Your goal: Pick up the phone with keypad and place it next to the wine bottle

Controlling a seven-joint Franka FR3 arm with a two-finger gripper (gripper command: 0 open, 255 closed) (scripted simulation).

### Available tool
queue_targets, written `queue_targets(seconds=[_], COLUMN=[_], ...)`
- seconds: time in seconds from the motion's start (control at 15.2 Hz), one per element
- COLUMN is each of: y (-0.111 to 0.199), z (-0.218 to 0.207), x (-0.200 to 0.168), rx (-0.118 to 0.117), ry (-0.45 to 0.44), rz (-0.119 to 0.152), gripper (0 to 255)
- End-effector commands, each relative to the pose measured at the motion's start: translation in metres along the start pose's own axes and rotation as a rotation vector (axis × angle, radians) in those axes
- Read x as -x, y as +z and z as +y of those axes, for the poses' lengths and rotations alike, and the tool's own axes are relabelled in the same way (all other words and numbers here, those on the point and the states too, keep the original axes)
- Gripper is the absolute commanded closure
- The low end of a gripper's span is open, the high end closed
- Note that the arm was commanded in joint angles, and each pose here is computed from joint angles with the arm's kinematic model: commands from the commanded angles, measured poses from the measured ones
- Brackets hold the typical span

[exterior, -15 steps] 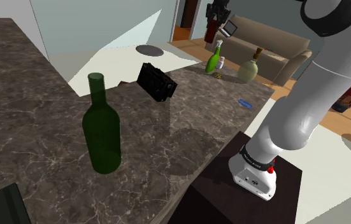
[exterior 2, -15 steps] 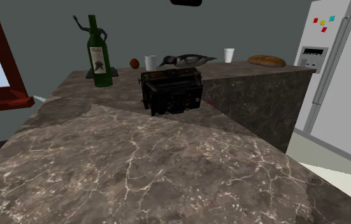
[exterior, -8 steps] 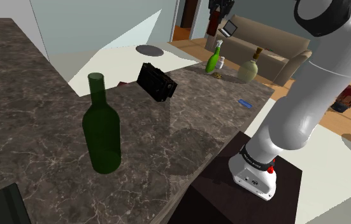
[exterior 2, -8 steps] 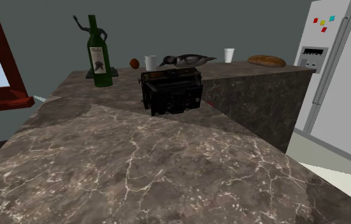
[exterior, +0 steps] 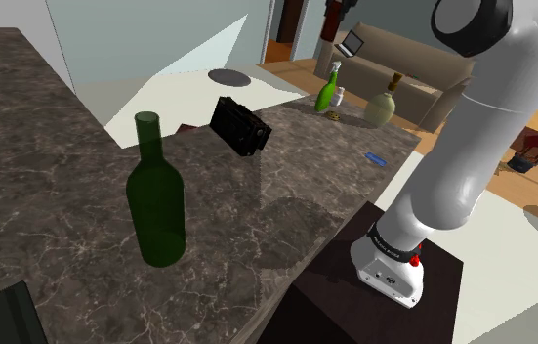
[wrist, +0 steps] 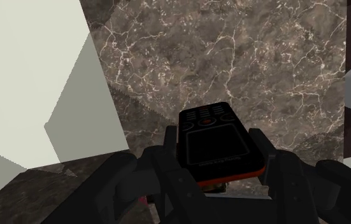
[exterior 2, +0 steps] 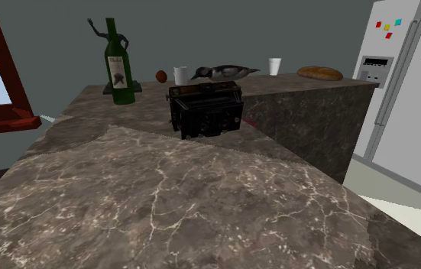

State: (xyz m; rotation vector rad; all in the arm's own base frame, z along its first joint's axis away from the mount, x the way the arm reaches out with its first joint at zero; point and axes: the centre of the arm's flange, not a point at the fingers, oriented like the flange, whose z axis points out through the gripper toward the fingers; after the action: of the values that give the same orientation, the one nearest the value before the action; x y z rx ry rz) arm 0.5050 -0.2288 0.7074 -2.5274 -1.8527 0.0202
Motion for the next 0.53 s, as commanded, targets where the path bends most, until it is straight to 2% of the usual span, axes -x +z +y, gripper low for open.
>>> queue_targets(seconds=[0.0,0.4,0.46], y=[-0.011,-0.038,-0.038], z=[-0.001,-0.001,-0.009], x=[0.001,0.001,-0.009], rx=[-0.001,-0.001,-0.001], ry=[-0.001,-0.001,-0.001], rz=[0.0,0.0,0.0], gripper=[255,255,255])
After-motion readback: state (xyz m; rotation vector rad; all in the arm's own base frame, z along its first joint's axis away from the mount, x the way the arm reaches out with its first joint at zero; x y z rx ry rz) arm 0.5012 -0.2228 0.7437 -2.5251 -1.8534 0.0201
